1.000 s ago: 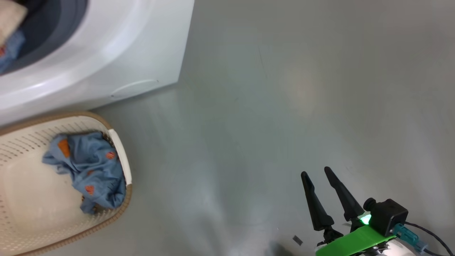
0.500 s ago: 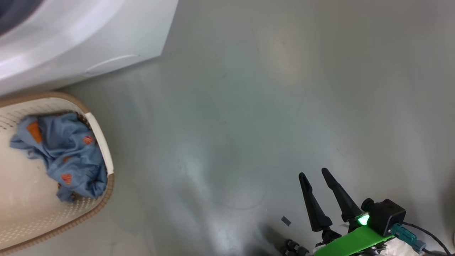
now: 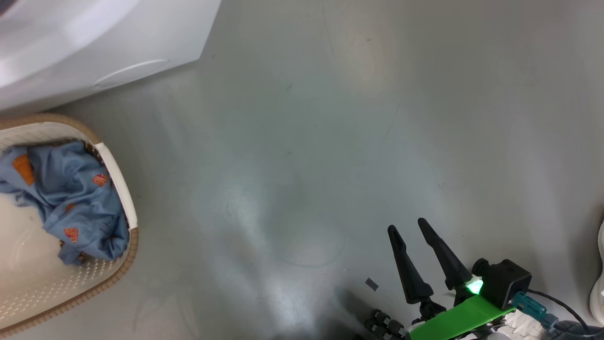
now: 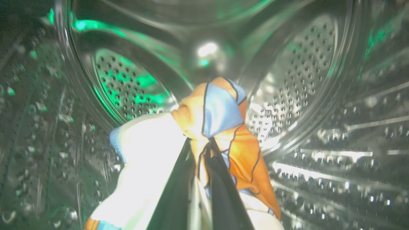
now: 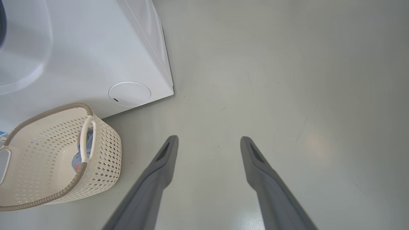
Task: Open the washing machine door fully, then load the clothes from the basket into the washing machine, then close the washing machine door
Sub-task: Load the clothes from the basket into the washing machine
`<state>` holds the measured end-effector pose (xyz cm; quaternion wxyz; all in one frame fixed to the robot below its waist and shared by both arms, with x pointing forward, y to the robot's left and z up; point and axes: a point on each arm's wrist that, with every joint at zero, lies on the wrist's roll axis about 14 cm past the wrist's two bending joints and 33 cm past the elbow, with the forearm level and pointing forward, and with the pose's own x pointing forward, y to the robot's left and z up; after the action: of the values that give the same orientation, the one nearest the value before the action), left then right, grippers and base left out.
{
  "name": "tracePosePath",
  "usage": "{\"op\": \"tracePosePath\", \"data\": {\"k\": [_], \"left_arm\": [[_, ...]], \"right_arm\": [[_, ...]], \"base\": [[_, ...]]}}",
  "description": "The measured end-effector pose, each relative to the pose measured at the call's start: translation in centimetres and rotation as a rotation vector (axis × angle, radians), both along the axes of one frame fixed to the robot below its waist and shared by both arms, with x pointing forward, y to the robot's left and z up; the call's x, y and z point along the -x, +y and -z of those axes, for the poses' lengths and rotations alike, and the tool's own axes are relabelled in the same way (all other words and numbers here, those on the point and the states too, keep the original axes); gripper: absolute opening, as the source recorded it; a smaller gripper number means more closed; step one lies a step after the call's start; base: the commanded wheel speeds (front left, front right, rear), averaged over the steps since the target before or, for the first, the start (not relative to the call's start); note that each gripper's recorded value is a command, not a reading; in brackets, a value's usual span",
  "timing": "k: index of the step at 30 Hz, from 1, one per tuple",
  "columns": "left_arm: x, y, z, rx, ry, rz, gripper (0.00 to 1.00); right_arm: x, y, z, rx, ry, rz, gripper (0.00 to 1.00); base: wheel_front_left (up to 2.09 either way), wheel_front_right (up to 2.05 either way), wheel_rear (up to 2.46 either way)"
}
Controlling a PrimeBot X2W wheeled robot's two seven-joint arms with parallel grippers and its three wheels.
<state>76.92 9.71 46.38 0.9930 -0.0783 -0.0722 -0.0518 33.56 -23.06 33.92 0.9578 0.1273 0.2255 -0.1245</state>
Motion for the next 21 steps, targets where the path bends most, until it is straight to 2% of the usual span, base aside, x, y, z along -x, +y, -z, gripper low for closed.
{"op": "tracePosePath", "data": {"k": [8, 9, 10, 21], "left_arm": [[0.4, -1.3, 2.6, -0.07, 0.1, 0.04, 0.0], [0.4, -1.4, 2.7, -0.078, 0.11, 0.044, 0.25], [0.3, -1.6, 2.7, -0.088, 0.118, 0.049, 1.0], [0.5, -2.1, 1.6, -0.128, 0.18, 0.037, 1.0]], "right_arm": [[0.2, 0.0, -0.2, -0.007, -0.004, 0.006, 1.0], [0.2, 0.0, -0.2, -0.012, -0.007, 0.01, 1.0], [0.2, 0.0, -0.3, -0.015, -0.011, 0.012, 1.0], [0.1, 0.2, -1.0, -0.026, -0.038, 0.009, 1.0]], "base": [[0.0, 0.0, 0.0], [0.0, 0.0, 0.0], [0.0, 0.0, 0.0], [0.0, 0.0, 0.0]]}}
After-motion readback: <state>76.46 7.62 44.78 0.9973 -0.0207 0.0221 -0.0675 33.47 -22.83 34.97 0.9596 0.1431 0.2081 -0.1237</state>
